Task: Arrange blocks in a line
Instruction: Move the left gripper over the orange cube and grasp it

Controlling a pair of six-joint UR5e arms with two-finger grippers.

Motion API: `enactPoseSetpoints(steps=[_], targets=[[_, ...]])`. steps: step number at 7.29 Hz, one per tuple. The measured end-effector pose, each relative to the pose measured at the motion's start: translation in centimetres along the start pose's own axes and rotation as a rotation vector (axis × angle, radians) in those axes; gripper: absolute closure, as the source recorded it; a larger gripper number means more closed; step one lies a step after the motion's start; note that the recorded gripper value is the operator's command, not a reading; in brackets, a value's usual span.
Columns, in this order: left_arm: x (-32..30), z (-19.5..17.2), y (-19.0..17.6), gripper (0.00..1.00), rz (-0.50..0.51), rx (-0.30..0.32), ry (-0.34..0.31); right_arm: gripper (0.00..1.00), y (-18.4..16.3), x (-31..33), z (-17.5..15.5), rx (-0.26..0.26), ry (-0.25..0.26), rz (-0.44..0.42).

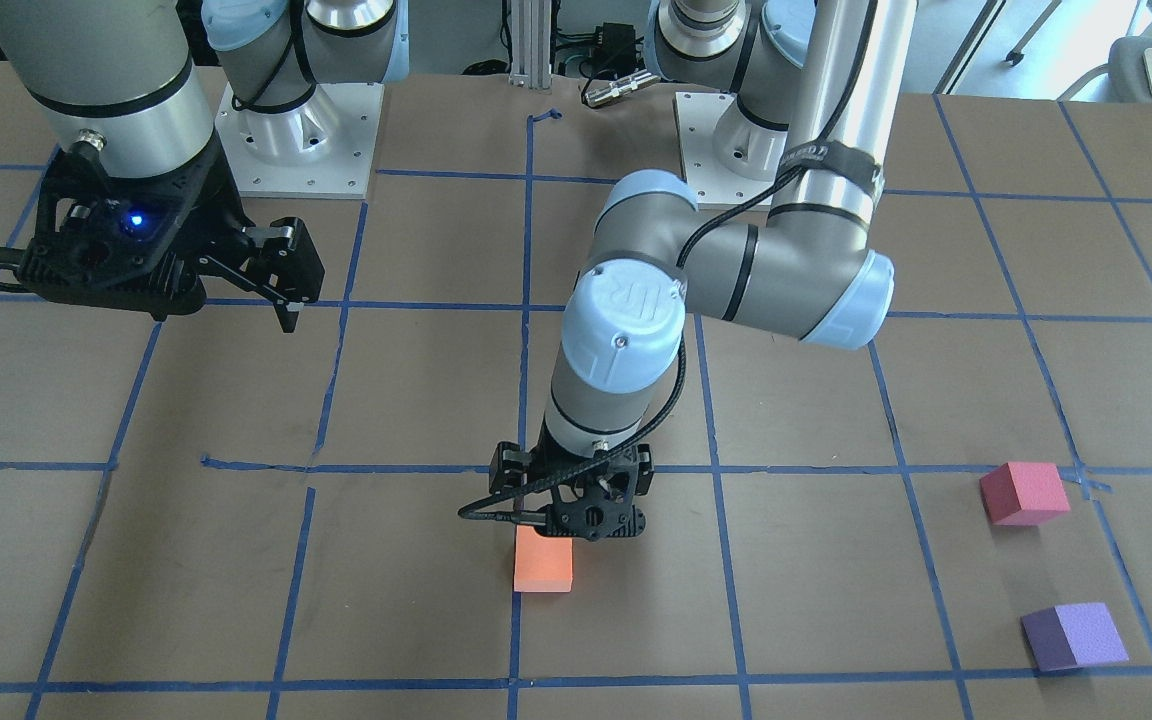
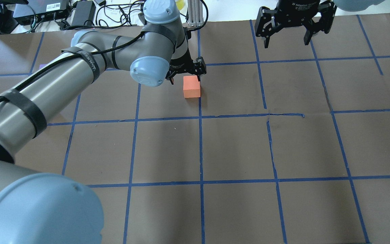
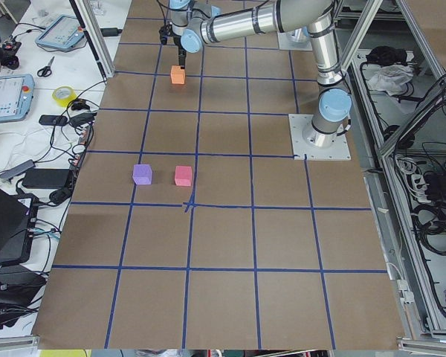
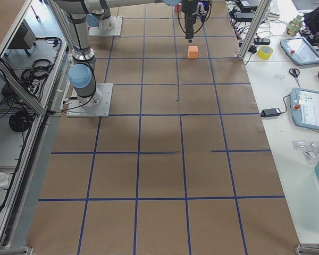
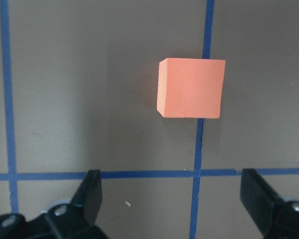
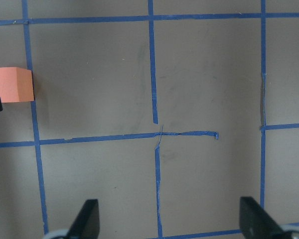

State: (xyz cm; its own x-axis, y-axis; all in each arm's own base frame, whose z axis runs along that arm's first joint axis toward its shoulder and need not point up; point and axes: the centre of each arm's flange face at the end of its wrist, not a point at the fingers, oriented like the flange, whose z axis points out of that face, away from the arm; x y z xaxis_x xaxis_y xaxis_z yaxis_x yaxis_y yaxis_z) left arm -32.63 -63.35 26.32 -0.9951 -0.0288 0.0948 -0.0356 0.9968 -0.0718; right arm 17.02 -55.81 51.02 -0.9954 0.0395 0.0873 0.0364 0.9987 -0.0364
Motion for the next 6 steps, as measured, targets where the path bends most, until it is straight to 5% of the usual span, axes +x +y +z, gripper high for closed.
enactPoseSetpoints(steps=[3, 4, 5, 6], targets=[[0.6, 5.7, -1.7, 0.01, 0.004, -0.001, -0.007, 0.00, 2.2, 0.3, 1.4, -0.031, 0.000, 0.000], [0.5, 7.0, -1.7, 0.26, 0.003, -0.010, -0.012, 0.00, 2.6, 0.4, 1.6, -0.032, 0.000, 0.002], [0.3, 7.9, -1.8, 0.76, 0.004, -0.015, -0.027, 0.00, 2.5, 1.0, 1.7, -0.033, -0.008, 0.000], [0.2, 8.2, -1.8, 1.00, 0.007, -0.012, -0.048, 0.00, 2.3, 2.0, 1.6, -0.033, -0.030, -0.007]])
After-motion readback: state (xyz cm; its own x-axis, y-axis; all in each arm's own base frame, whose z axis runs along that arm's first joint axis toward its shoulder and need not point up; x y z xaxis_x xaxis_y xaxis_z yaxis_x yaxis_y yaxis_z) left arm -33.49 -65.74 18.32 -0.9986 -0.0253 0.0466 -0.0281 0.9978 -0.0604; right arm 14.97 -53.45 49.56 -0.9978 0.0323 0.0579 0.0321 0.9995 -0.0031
